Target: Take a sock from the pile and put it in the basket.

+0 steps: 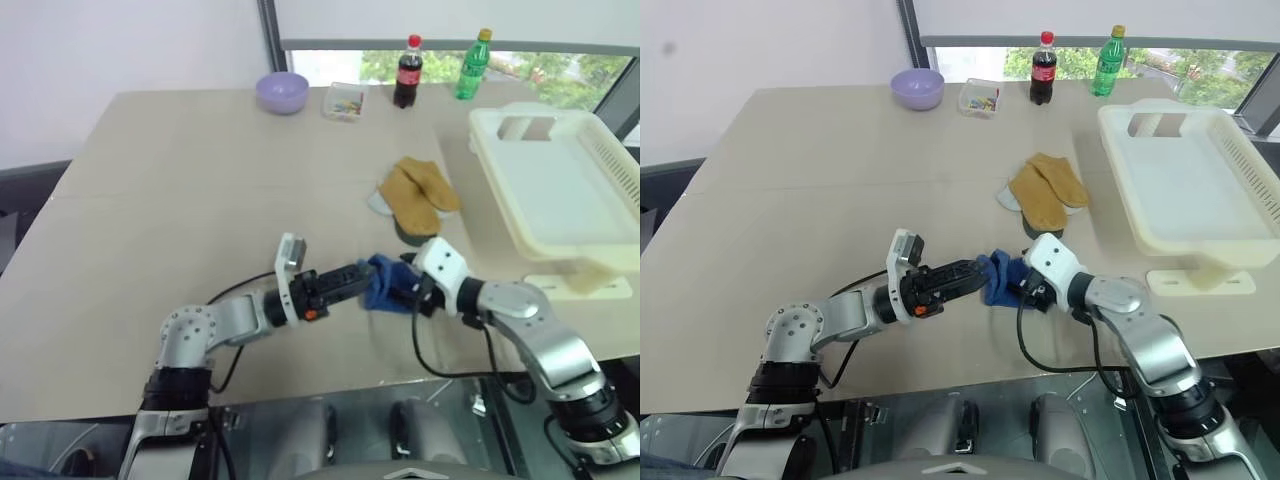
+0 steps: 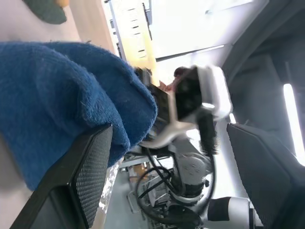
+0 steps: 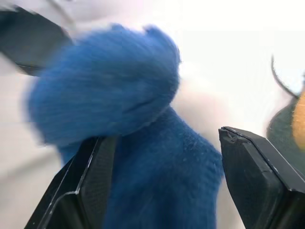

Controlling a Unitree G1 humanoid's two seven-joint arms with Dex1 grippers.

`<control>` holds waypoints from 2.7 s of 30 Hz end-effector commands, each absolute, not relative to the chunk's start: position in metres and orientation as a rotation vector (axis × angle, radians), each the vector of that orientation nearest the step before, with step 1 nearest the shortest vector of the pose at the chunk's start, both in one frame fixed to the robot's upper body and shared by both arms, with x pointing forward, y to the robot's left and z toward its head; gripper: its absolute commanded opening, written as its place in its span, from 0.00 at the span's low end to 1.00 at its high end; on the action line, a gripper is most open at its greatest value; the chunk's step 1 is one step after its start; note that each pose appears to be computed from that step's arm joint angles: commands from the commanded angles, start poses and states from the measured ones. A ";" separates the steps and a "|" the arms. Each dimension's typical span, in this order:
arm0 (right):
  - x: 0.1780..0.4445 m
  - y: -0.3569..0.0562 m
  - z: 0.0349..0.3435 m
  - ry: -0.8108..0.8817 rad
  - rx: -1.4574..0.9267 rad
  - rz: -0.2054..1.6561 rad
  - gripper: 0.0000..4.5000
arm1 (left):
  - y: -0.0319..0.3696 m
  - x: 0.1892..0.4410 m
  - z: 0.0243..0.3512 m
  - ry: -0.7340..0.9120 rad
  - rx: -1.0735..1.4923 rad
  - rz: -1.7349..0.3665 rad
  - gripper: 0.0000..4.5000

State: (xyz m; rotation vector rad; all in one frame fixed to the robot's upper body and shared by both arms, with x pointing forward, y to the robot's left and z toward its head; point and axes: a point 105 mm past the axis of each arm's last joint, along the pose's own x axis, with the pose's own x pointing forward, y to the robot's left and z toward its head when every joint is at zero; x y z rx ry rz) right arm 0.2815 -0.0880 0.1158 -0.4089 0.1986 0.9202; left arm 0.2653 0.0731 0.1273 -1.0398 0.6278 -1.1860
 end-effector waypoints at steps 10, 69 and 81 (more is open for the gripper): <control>0.266 -0.114 0.152 0.211 -0.205 0.867 0.94 | 0.039 0.276 0.121 0.666 -1.010 -1.302 0.93; 0.267 -0.076 0.086 0.443 -0.328 0.897 0.99 | 0.136 0.228 0.088 0.791 -0.861 -1.050 0.93; 0.266 -0.079 0.085 0.440 -0.314 0.868 0.99 | 0.100 0.248 0.088 0.734 -0.871 -1.032 0.93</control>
